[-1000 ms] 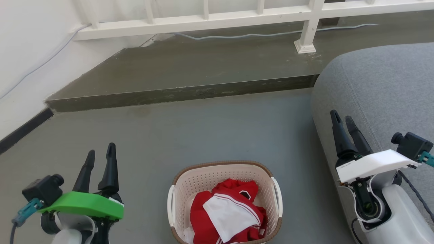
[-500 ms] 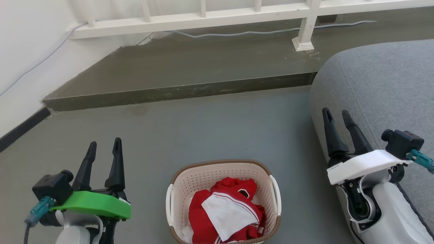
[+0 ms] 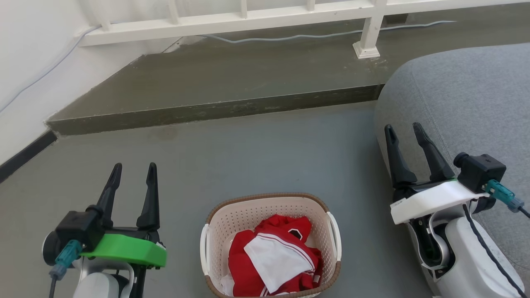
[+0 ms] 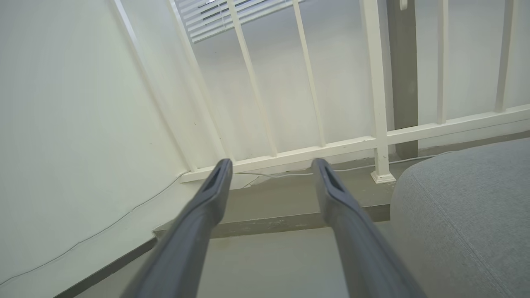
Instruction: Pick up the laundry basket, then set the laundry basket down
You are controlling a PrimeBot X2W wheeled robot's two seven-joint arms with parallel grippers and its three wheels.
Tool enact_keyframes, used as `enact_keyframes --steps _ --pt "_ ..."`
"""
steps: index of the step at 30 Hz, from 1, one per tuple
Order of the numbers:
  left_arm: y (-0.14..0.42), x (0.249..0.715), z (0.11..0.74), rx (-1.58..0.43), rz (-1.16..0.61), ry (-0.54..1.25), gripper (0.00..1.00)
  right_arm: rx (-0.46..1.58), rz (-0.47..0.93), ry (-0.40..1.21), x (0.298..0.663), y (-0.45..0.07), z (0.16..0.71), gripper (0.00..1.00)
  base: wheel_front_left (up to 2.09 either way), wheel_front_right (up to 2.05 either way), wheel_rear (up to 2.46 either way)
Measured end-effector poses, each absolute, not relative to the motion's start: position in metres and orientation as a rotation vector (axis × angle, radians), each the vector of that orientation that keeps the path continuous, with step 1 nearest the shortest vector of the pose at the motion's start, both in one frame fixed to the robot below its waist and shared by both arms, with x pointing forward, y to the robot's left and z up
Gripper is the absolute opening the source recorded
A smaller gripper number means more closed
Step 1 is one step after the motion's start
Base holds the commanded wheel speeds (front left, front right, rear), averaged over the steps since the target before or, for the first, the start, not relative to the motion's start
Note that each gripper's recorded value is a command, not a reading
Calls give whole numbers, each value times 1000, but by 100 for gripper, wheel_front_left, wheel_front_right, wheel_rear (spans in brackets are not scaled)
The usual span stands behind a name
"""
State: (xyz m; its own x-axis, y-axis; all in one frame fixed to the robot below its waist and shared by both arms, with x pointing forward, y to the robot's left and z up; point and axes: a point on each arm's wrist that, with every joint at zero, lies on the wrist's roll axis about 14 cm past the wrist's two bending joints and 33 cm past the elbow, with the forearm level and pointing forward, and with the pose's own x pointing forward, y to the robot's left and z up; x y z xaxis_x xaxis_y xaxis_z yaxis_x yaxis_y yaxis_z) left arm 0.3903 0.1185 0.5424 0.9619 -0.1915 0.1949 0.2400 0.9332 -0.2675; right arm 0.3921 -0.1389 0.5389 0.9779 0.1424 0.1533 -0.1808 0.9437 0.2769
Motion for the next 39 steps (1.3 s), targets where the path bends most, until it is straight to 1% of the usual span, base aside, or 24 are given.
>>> enact_keyframes --steps 22,39 --pt "117 391 544 -272 -226 -176 100 280 142 -134 393 -143 537 100 0 0 0" --pt "111 406 526 -272 -238 -128 100 279 85 -49 397 -155 505 100 0 0 0"
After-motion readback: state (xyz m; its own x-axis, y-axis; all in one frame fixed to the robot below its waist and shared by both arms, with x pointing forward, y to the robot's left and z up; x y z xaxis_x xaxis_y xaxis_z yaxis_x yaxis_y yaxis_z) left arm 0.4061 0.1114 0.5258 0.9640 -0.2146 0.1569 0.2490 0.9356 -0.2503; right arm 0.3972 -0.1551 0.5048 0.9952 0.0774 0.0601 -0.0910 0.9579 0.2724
